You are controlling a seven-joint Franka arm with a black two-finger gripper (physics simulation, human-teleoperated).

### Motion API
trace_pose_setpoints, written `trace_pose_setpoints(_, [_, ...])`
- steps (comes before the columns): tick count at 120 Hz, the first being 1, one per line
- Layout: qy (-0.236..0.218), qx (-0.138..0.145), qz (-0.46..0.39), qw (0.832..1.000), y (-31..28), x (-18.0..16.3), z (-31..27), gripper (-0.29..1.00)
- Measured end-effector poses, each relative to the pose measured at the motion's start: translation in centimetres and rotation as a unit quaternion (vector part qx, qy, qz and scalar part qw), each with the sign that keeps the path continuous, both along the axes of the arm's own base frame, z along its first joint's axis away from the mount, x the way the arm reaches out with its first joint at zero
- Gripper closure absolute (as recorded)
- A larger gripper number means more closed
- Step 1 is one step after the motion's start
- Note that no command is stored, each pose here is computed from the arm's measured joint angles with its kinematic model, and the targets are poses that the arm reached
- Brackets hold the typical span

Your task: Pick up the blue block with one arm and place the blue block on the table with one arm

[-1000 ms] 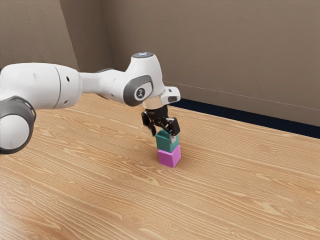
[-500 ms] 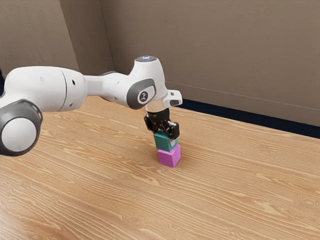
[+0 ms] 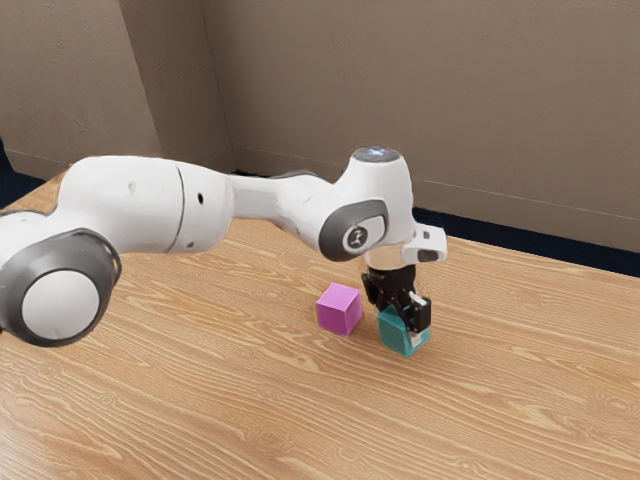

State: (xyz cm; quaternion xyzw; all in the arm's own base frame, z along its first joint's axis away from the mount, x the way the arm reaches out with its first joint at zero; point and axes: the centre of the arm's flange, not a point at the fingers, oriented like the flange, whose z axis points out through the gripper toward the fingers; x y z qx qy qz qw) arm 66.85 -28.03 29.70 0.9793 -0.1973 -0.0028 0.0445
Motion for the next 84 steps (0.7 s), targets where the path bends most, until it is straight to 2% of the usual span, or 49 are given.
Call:
trace_pose_setpoints(19, [0.015, 0.003, -0.001, 1.000, -0.7, -0.4, -2.3, 0.31])
trace_pose_setpoints(40, [0.013, 0.002, 0.001, 1.000, -1.1, -0.6, -2.0, 0.14])
trace_pose_setpoints(49, [-0.002, 0.001, 0.005, 1.000, -0.8, -0.2, 0.0, 0.10])
trace_pose_setpoints(57, [-0.030, -0.004, 0.008, 0.999, -0.6, 0.0, 4.3, 0.07])
trace_pose_setpoints(67, [-0.091, -0.013, 0.014, 0.996, 0.5, -1.0, 15.3, 0.05])
trace_pose_setpoints(77, [-0.139, -0.004, 0.047, 0.989, 8.1, -3.1, 27.9, 0.03])
trace_pose_setpoints(84, [-0.121, 0.004, 0.056, 0.991, 15.1, -4.4, 31.6, 0.03])
